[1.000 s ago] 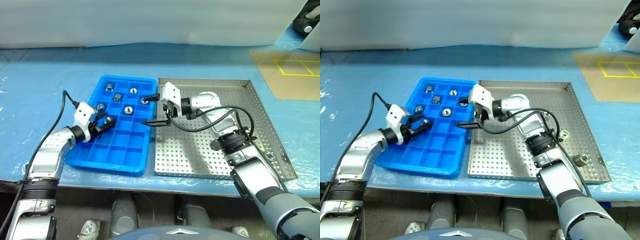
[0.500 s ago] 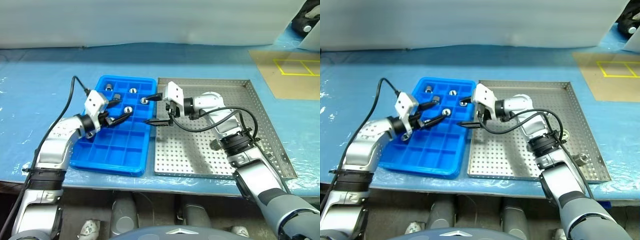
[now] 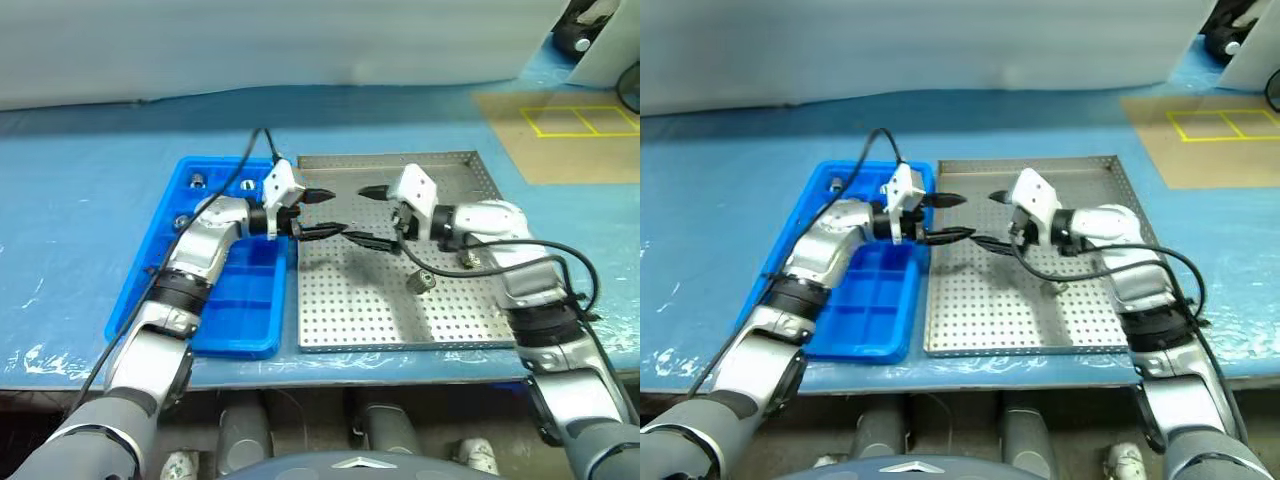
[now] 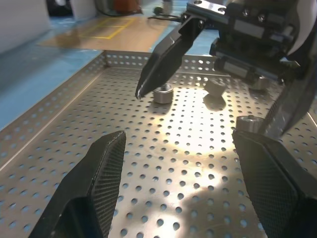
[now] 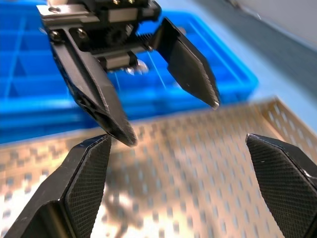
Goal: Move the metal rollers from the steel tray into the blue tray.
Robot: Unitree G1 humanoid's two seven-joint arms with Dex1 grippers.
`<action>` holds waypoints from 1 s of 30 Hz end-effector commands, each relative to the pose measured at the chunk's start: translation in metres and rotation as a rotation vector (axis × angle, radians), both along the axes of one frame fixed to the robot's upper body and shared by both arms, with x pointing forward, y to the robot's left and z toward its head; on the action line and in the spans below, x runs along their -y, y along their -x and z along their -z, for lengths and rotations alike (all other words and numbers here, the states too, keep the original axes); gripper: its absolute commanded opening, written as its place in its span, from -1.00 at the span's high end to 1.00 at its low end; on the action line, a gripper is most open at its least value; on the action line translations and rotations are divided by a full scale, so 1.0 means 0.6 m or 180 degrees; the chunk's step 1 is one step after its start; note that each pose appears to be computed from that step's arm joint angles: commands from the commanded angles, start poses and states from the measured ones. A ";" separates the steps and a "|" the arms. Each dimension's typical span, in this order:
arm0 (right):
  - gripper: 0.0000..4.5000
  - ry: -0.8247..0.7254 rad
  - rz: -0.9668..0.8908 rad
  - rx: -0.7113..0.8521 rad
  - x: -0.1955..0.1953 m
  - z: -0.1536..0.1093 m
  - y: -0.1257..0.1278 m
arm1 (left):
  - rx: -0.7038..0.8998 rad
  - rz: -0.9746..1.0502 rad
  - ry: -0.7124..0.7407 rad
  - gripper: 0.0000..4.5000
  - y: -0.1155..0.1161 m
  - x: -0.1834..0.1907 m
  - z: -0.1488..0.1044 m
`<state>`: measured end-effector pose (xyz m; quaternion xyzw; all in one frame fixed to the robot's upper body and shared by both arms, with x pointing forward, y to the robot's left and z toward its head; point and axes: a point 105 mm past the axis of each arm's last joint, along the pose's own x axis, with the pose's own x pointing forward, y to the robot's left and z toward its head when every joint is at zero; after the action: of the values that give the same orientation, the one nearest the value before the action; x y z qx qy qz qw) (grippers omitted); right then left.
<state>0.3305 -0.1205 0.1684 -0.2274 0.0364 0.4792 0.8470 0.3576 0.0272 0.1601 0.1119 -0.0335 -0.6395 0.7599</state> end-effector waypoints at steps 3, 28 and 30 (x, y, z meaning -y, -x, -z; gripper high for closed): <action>-1.00 -0.0066 0.0321 0.0168 0.035 -0.034 0.052 | 0.0082 0.0578 -0.0143 -0.61 0.023 0.043 0.009; -1.00 -0.0078 0.1225 -0.0087 0.100 -0.012 0.122 | 0.0305 0.0381 -0.0529 -0.61 0.020 0.161 0.102; -1.00 -0.0065 0.1233 -0.0086 0.101 -0.012 0.123 | 0.0280 0.0422 -0.0532 -0.61 0.025 0.167 0.107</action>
<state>0.2599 -0.1806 0.1620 -0.1862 0.1102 0.3166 0.9236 0.3408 -0.0688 0.0867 0.1968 -0.0014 -0.6849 0.7016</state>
